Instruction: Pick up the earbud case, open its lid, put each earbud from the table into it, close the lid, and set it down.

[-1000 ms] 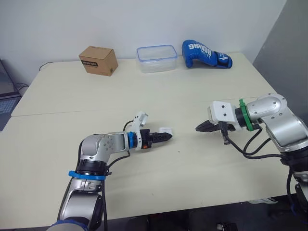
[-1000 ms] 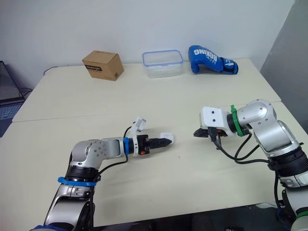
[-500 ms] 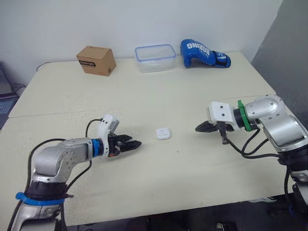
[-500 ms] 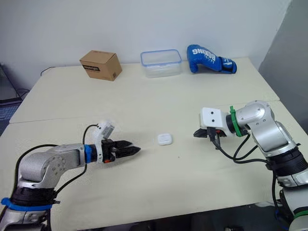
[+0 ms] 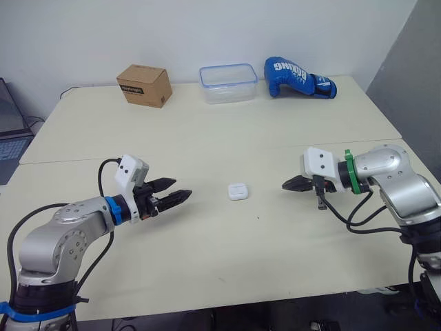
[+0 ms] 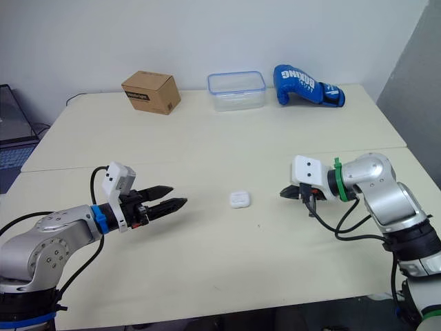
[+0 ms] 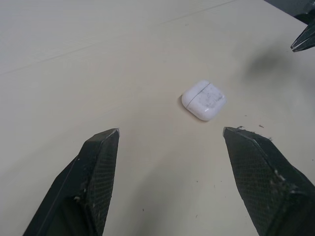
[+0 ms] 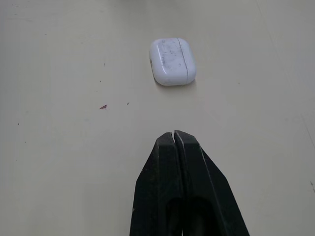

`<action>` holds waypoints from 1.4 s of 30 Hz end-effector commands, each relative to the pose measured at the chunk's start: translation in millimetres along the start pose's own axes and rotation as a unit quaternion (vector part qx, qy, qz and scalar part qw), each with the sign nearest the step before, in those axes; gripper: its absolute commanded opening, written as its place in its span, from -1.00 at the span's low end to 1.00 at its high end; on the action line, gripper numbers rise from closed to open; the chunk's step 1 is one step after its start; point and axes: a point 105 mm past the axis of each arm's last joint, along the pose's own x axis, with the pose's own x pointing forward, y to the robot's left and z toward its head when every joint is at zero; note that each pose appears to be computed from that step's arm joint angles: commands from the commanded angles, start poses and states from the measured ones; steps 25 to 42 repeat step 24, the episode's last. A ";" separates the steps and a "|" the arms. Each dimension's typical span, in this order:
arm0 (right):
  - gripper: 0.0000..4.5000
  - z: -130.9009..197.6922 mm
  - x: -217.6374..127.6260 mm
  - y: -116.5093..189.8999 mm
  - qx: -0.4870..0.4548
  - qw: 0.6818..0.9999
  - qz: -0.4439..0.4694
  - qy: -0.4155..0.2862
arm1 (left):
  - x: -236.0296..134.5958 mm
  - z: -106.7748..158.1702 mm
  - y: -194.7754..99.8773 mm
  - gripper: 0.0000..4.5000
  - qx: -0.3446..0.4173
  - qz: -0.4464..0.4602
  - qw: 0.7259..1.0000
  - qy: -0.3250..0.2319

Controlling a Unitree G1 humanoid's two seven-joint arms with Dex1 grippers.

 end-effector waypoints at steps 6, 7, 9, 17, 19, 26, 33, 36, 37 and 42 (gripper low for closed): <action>-1.00 8.5 -25.6 26.7 0.083 0.995 -0.041 -0.037 | -31.0 5.2 -5.1 0.57 0.033 0.059 0.997 -0.048; -1.00 7.8 -25.8 34.6 0.097 0.994 -0.037 -0.037 | -33.5 -0.2 -8.3 0.57 0.031 0.063 0.997 -0.046; -1.00 4.1 -25.6 51.9 0.124 0.991 -0.025 -0.034 | -37.6 -14.3 -15.6 0.57 0.020 0.071 0.997 -0.035; -1.00 -8.7 -20.9 84.2 0.176 0.984 -0.014 -0.014 | -44.4 -49.1 -35.7 0.57 -0.012 0.096 0.995 -0.024; -1.00 -9.7 -20.1 84.8 0.178 0.984 -0.012 -0.012 | -45.3 -51.4 -35.9 0.57 -0.013 0.097 0.995 -0.022; -1.00 -10.1 -18.7 85.3 0.179 0.984 -0.009 -0.011 | -46.1 -50.4 -34.7 0.57 -0.007 0.099 0.995 -0.030; -1.00 -10.1 -18.7 85.3 0.179 0.984 -0.009 -0.011 | -46.1 -50.4 -34.7 0.57 -0.007 0.099 0.995 -0.030; -1.00 -10.1 -18.7 85.3 0.179 0.984 -0.009 -0.011 | -46.1 -50.4 -34.7 0.57 -0.007 0.099 0.995 -0.030; -1.00 -10.1 -18.7 85.3 0.179 0.984 -0.009 -0.011 | -46.1 -50.4 -34.7 0.57 -0.007 0.099 0.995 -0.030; -1.00 -10.1 -18.7 85.3 0.179 0.984 -0.009 -0.011 | -46.1 -50.4 -34.7 0.57 -0.007 0.099 0.995 -0.030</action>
